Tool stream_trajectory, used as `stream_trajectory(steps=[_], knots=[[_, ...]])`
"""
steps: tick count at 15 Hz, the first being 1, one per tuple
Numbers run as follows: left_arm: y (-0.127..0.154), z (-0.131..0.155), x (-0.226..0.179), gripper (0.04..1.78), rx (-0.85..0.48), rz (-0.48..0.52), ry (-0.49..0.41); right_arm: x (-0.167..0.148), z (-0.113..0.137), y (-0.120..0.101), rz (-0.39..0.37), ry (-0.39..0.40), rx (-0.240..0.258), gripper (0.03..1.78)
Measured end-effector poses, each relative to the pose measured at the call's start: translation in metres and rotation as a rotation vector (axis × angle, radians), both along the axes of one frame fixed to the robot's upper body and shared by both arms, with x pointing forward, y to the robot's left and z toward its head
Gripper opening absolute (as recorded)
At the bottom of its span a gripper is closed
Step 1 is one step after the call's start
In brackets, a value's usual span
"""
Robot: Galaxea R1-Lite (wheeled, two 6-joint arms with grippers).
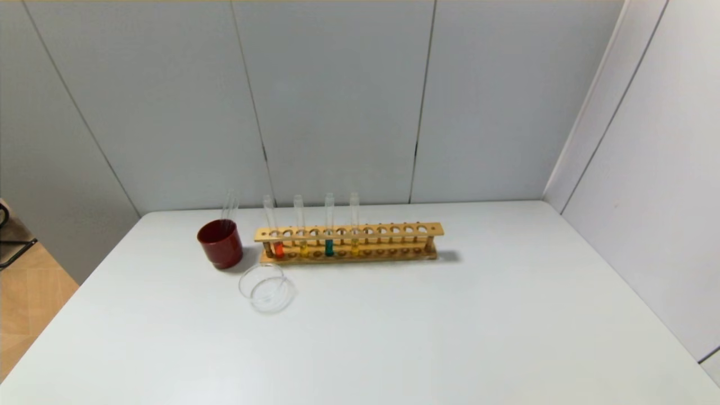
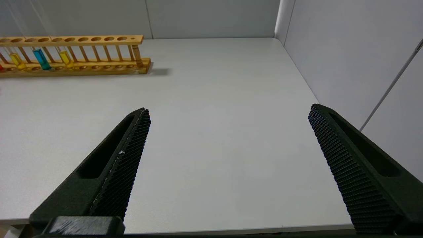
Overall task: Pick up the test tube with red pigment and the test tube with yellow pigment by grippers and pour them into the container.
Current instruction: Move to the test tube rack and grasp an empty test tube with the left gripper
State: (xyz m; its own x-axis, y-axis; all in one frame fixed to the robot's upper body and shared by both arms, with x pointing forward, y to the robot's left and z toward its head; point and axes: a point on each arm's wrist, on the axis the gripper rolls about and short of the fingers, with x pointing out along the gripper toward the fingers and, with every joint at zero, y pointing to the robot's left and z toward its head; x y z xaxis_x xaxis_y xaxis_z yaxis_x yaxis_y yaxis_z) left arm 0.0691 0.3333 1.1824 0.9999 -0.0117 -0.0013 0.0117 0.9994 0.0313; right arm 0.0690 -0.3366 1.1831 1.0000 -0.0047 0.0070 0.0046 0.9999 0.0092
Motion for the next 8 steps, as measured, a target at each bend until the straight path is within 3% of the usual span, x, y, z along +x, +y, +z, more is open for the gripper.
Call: stream_trajectory(steps=[5, 8], knots=[[0.000, 0.003, -0.001, 1.75, 0.042, -0.021, -0.008, 0.000, 0.000, 0.000, 0.000, 0.000, 0.000, 1.75], [-0.002, 0.026, -0.009, 1.75, 0.063, -0.079, -0.044, 0.000, 0.000, 0.000, 0.000, 0.000, 0.000, 1.75]])
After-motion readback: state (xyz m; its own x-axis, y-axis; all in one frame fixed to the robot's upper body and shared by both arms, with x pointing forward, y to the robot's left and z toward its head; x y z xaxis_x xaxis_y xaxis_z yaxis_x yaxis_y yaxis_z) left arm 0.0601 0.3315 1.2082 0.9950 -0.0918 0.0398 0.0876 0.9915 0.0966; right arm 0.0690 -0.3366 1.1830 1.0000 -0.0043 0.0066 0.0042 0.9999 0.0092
